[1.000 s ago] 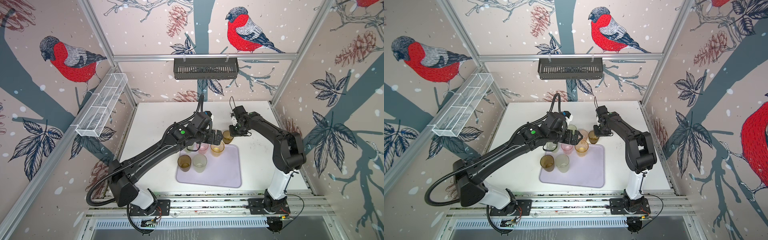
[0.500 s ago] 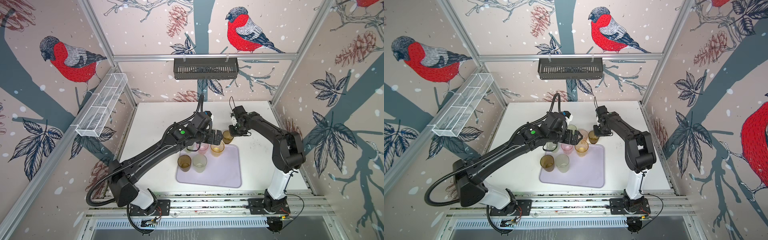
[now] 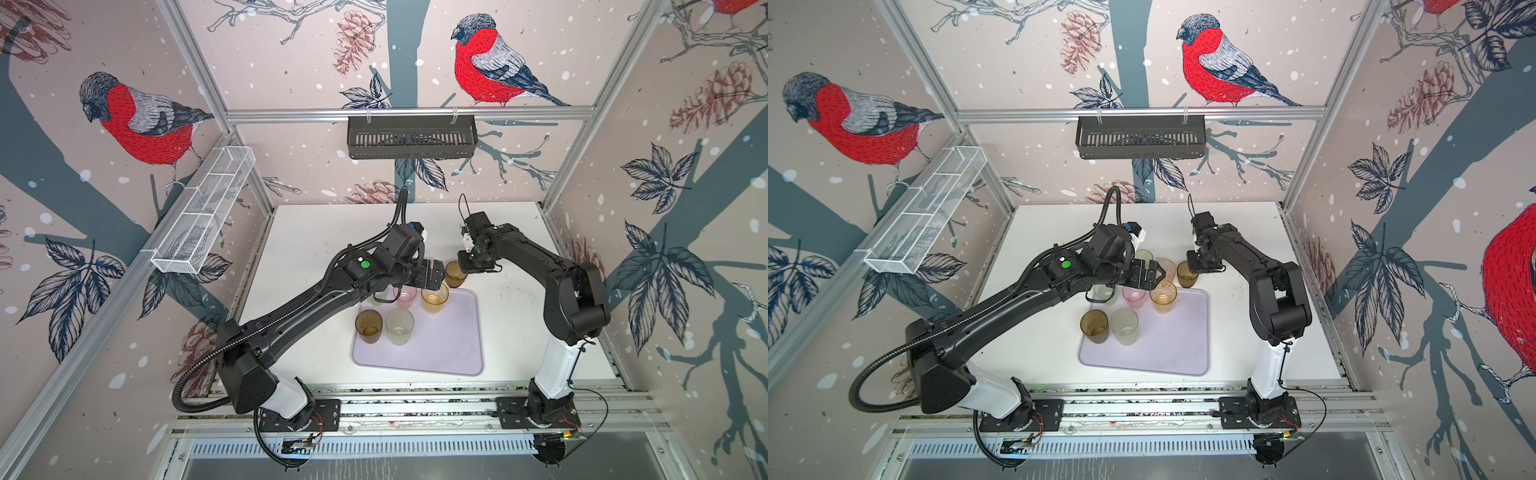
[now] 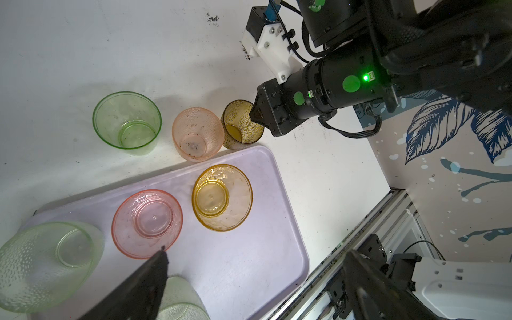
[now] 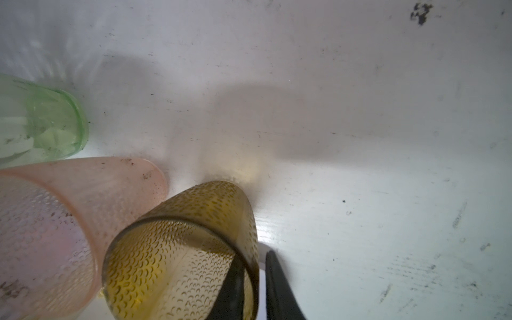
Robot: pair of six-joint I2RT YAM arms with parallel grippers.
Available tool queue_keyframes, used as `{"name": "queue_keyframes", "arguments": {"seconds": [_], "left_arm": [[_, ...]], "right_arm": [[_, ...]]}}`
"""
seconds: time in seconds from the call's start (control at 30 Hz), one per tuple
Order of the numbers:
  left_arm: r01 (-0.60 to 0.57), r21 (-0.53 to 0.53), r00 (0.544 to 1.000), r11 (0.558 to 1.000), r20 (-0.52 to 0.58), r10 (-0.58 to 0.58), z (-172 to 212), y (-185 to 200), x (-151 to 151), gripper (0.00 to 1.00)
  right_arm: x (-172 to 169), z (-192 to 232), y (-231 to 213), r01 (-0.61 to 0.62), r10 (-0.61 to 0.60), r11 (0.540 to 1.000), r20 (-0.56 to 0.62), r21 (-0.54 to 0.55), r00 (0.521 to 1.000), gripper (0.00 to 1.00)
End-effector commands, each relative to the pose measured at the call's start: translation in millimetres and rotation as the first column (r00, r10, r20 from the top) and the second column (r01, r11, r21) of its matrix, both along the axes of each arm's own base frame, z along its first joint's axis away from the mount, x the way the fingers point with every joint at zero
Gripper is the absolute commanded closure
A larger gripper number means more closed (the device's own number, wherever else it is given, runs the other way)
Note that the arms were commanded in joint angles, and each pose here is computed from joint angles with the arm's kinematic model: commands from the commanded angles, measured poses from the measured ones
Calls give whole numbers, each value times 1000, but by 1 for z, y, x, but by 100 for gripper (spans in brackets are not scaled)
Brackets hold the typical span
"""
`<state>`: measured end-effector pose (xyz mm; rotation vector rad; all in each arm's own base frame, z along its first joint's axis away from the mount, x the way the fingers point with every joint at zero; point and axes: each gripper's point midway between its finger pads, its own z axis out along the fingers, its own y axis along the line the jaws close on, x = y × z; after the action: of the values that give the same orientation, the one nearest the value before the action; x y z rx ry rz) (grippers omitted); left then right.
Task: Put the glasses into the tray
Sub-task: 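Close the right gripper on the olive cup's rim and lift it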
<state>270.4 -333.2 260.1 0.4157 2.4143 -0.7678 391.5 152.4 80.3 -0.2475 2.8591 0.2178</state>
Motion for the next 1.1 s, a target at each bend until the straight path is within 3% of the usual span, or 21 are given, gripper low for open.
{"name": "queue_keyframes", "arguments": {"seconds": [0.0,1.07], "left_arm": [[2,-23,1000,1000,26,-1,8,-4,3,2],[-6,-16,1000,1000,28,7,7,-2,4,2]], "right_arm": [[0,-1,-2,-9,9,1000,0,-15,1000,83],[3,3,-9,9,-9,1000,13,-30,1000,93]]}}
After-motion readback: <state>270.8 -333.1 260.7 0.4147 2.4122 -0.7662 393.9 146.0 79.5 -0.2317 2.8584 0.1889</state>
